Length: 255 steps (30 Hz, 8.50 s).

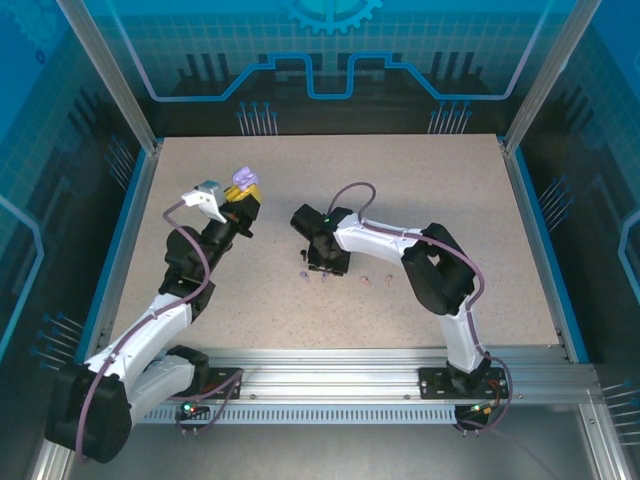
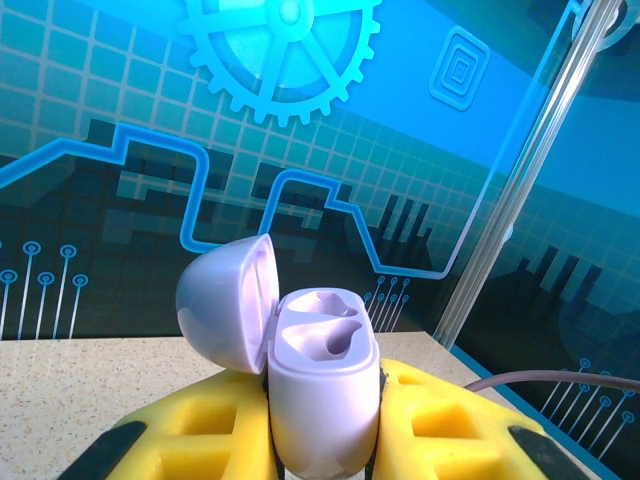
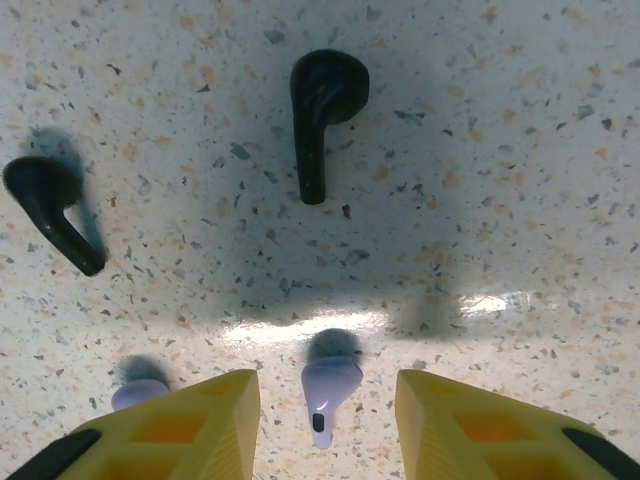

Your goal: Insert wireless bluetooth earbuds into charging case

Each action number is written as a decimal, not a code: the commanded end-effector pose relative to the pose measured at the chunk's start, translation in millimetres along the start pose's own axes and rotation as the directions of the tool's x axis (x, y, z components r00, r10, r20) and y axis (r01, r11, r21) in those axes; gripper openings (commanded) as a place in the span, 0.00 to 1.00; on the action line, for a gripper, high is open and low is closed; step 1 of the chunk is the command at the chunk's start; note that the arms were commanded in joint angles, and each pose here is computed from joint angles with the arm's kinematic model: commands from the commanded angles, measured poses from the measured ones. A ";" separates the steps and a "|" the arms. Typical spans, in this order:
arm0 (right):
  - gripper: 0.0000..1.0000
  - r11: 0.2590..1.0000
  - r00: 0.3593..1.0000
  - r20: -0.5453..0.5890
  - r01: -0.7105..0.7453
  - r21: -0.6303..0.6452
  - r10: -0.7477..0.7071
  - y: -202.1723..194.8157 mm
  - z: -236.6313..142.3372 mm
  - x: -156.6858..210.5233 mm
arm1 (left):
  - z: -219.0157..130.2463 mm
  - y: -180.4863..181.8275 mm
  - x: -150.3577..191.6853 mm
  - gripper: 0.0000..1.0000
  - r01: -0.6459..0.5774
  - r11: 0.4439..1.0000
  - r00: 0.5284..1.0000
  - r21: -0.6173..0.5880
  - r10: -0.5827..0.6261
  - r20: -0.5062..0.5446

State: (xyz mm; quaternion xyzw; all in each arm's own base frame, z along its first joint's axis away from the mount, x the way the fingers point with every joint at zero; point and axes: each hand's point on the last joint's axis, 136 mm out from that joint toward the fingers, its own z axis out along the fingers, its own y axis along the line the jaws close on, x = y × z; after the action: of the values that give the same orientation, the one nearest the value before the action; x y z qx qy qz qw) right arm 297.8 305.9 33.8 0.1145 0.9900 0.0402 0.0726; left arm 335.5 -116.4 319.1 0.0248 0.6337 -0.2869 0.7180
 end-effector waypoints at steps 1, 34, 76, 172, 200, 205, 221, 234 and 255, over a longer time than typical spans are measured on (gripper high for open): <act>0.40 0.998 1.000 -0.006 -0.018 0.066 0.018 -6.6 4.3 4.5 | -2.6 -6.1 -11.9 0.00 -0.015 1.000 0.999 0.017 0.014 0.040; 0.40 0.995 0.993 0.094 0.065 0.075 -0.072 2.5 -21.5 0.1 | -5.1 -7.9 -10.8 0.00 -0.012 1.000 0.999 0.026 0.011 0.034; 0.37 0.773 0.777 0.005 0.627 -0.098 -0.630 50.9 17.0 24.3 | -12.6 -25.3 -47.2 0.00 -0.102 0.994 0.991 0.049 0.098 0.089; 0.20 0.460 0.443 0.833 0.847 -0.267 -0.332 64.3 -348.6 -53.3 | 46.9 -124.1 18.6 0.00 -0.332 0.869 0.938 0.366 0.345 0.031; 0.18 0.527 0.464 0.804 0.819 -0.229 -0.371 61.7 -321.7 -66.9 | 42.4 -128.5 12.6 0.00 -0.337 0.862 0.937 0.379 0.347 0.044; 0.18 0.522 0.470 0.797 0.820 -0.235 -0.380 63.6 -316.4 -66.2 | 41.4 -129.2 10.2 0.00 -0.335 0.862 0.938 0.379 0.343 0.049; 0.19 0.436 0.417 0.798 0.873 -0.219 -0.434 60.6 -310.3 -38.7 | 42.5 -127.4 9.0 0.00 -0.339 0.866 0.937 0.367 0.346 0.050; 0.63 0.581 0.526 0.821 0.747 -0.323 -0.220 44.7 -380.0 -71.9 | 41.8 -123.6 11.7 0.00 -0.326 0.877 0.942 0.352 0.334 0.041; 0.64 0.954 0.983 0.160 -0.042 -0.295 0.093 -37.6 -127.8 -35.8 | 21.3 -94.4 -0.5 0.00 -0.336 0.923 0.942 0.190 0.330 0.064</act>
State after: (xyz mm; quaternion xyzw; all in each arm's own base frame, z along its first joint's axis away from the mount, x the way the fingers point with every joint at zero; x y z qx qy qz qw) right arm 320.0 251.5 199.0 0.0767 0.9476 0.2079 0.2299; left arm 320.3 -212.2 339.6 0.2134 0.5974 -0.2287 0.7384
